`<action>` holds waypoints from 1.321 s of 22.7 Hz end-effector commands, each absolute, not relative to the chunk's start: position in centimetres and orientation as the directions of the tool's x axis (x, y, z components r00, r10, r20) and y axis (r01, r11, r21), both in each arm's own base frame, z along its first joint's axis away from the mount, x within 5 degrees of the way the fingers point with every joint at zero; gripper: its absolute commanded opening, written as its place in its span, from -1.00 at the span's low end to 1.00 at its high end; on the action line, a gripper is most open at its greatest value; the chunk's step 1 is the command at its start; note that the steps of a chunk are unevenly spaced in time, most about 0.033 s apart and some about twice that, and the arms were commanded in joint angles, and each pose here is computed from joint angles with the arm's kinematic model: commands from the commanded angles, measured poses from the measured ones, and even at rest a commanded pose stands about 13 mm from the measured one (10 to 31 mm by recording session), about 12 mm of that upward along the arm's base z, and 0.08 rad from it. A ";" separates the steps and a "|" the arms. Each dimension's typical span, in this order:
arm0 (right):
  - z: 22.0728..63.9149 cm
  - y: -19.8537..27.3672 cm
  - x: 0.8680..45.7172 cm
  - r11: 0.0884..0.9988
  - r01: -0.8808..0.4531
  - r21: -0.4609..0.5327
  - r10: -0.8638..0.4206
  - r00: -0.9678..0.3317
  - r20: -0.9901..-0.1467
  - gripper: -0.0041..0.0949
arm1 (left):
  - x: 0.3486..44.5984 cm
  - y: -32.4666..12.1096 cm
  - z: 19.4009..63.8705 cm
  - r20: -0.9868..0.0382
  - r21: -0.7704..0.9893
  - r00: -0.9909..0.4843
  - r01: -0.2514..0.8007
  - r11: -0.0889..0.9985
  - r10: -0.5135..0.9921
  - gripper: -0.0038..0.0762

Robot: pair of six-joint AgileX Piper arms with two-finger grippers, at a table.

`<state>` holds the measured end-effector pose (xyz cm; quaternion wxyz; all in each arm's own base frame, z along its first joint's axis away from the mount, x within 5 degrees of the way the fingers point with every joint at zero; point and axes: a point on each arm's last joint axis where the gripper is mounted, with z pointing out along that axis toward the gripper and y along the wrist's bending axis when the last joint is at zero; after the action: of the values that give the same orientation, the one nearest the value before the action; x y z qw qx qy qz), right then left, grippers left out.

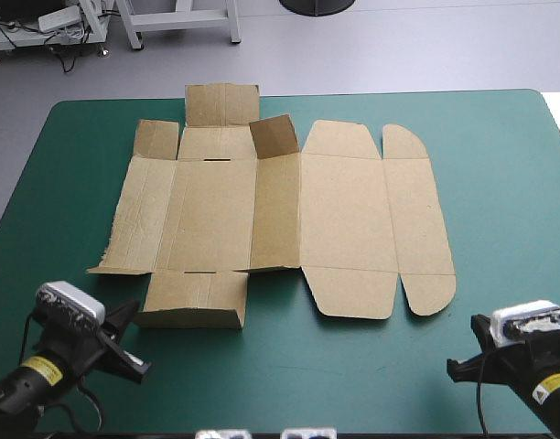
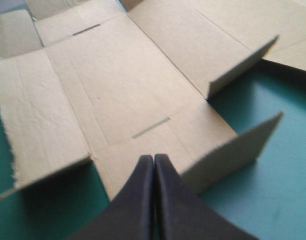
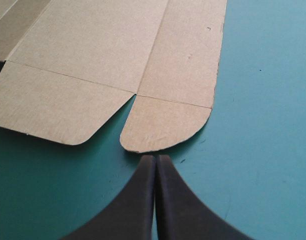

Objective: Fold the box

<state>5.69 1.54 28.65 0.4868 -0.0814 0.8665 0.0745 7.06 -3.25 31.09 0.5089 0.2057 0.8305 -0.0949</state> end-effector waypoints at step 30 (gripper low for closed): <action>33.6 2.6 10.9 0.974 -0.212 0.080 -0.028 -0.462 -0.887 -0.95 | 29.3 13.3 29.6 -0.548 -0.475 -0.741 -0.106 0.874 -0.388 -0.93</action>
<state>10.56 2.64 32.11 0.4782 -0.0736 0.8706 0.0888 28.55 13.09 28.69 0.3074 -0.1305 0.9306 -0.1497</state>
